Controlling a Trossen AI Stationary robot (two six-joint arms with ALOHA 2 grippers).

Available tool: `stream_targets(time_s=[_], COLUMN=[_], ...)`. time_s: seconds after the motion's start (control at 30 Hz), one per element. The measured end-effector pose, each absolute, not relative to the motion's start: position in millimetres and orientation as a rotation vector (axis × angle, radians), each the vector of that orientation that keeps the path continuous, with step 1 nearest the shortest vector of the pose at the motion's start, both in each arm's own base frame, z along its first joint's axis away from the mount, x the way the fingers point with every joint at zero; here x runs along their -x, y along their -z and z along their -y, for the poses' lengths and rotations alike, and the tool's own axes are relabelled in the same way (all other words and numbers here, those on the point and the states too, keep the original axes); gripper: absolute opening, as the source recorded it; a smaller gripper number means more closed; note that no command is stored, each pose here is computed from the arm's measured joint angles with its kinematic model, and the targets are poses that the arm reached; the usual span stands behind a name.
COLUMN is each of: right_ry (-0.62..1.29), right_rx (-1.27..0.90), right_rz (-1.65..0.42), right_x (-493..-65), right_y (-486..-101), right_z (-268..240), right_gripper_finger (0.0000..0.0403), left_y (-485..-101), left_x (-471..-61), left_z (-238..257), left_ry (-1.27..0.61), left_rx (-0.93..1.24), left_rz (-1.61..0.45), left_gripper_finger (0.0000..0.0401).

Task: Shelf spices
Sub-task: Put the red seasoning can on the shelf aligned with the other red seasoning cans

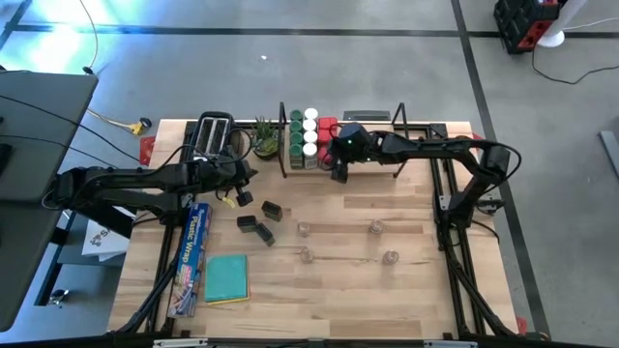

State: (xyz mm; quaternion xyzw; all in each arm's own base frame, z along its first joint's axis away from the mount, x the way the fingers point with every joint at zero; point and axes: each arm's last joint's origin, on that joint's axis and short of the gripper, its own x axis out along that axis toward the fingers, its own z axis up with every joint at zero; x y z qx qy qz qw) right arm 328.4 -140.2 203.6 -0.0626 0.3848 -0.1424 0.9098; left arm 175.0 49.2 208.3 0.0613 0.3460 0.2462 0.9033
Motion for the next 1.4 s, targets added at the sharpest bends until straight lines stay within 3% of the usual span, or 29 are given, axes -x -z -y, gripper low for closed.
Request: stream_targets(time_s=[0.3, 0.63, 0.8, 0.93, 1.2, 1.4], right_ry=[0.320, 0.412, 0.300, 0.274, 0.316, 0.380], right_rx=[0.207, 0.194, 0.111, 0.059, 0.013, -0.025], right_rz=[-0.780, -0.725, -0.824, -0.929, -1.002, -0.962], right_x=[-328.8, -312.1, -303.7, -309.9, -324.7, -324.5], right_y=[-210.2, -250.2, -249.0, -226.3, -184.4, -181.4], right_z=[138.3, 117.2, 93.6, 90.0, 110.9, 128.7], right_gripper_finger=[0.0284, 0.0286, 0.0280, 0.0235, 0.0093, 0.0062], left_y=[-208.3, -208.2, -208.2, -208.2, -208.3, -208.3], left_x=[-175.0, -174.9, -174.9, -174.9, -174.9, -174.9], left_z=[-49.3, -49.3, -49.3, -49.3, -49.2, -49.3], left_ry=[-0.510, -0.510, -0.510, -0.510, -0.510, -0.509], left_rx=[-0.126, -0.126, -0.126, -0.126, -0.126, -0.125], left_rz=[-0.715, -0.716, -0.716, -0.716, -0.716, -0.715], left_gripper_finger=[0.0000, 0.0000, 0.0000, 0.0000, 0.0000, 0.0000])
